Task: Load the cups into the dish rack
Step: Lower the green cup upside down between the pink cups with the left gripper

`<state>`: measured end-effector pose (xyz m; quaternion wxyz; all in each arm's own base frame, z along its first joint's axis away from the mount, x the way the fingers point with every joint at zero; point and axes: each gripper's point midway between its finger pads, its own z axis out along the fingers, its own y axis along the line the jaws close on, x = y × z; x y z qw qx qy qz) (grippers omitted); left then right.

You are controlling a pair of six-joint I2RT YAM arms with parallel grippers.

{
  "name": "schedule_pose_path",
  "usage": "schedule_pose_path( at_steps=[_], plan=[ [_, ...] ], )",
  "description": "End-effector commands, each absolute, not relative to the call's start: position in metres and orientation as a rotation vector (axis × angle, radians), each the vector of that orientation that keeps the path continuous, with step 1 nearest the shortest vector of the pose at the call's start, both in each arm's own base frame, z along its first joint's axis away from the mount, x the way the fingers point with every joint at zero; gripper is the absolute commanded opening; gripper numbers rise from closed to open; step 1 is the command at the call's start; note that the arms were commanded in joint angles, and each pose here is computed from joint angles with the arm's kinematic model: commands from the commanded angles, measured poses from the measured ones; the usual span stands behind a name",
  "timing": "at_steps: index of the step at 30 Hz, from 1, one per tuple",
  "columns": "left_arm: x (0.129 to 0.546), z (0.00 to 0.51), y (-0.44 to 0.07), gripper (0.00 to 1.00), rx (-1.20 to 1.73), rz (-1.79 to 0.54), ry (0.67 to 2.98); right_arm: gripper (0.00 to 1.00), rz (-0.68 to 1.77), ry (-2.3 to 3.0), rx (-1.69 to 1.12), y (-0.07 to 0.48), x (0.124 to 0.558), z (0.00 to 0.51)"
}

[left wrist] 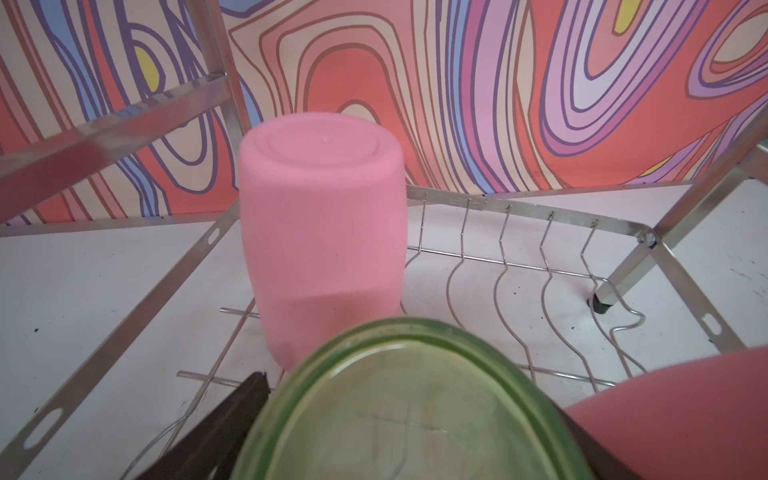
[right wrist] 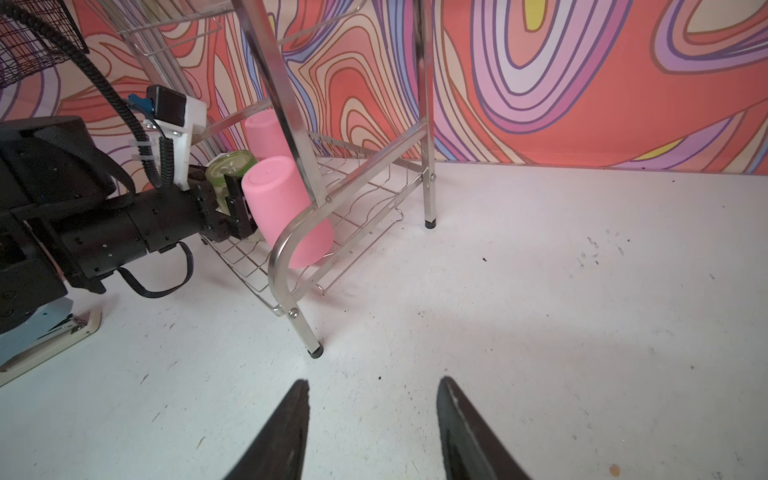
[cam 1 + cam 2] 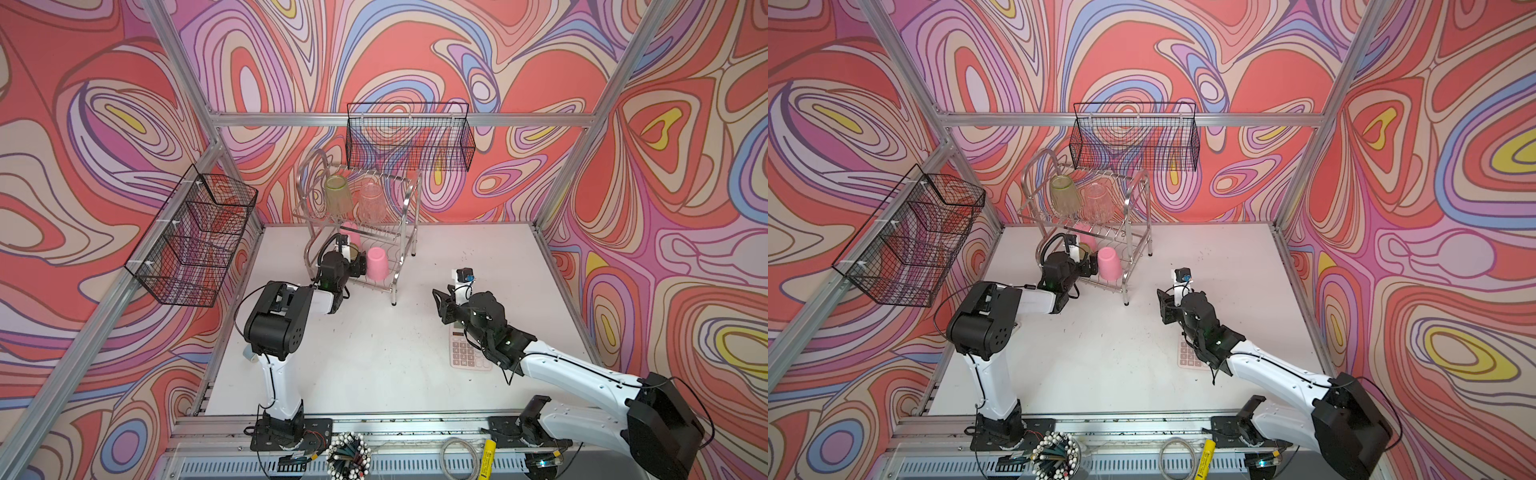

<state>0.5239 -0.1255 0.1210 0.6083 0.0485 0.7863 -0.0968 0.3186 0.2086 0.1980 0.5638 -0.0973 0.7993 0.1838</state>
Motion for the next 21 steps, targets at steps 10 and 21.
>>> schedule_pose_path(
  at_steps=[10,21],
  plan=[
    [0.531,0.141,-0.124,0.9,0.1,-0.218,1.739,0.51,0.454,1.871,-0.232,0.212,0.323,0.202],
    [0.526,0.162,-0.122,0.9,0.089,-0.228,1.692,0.51,0.46,1.865,-0.232,0.212,0.322,0.204]
  ],
)
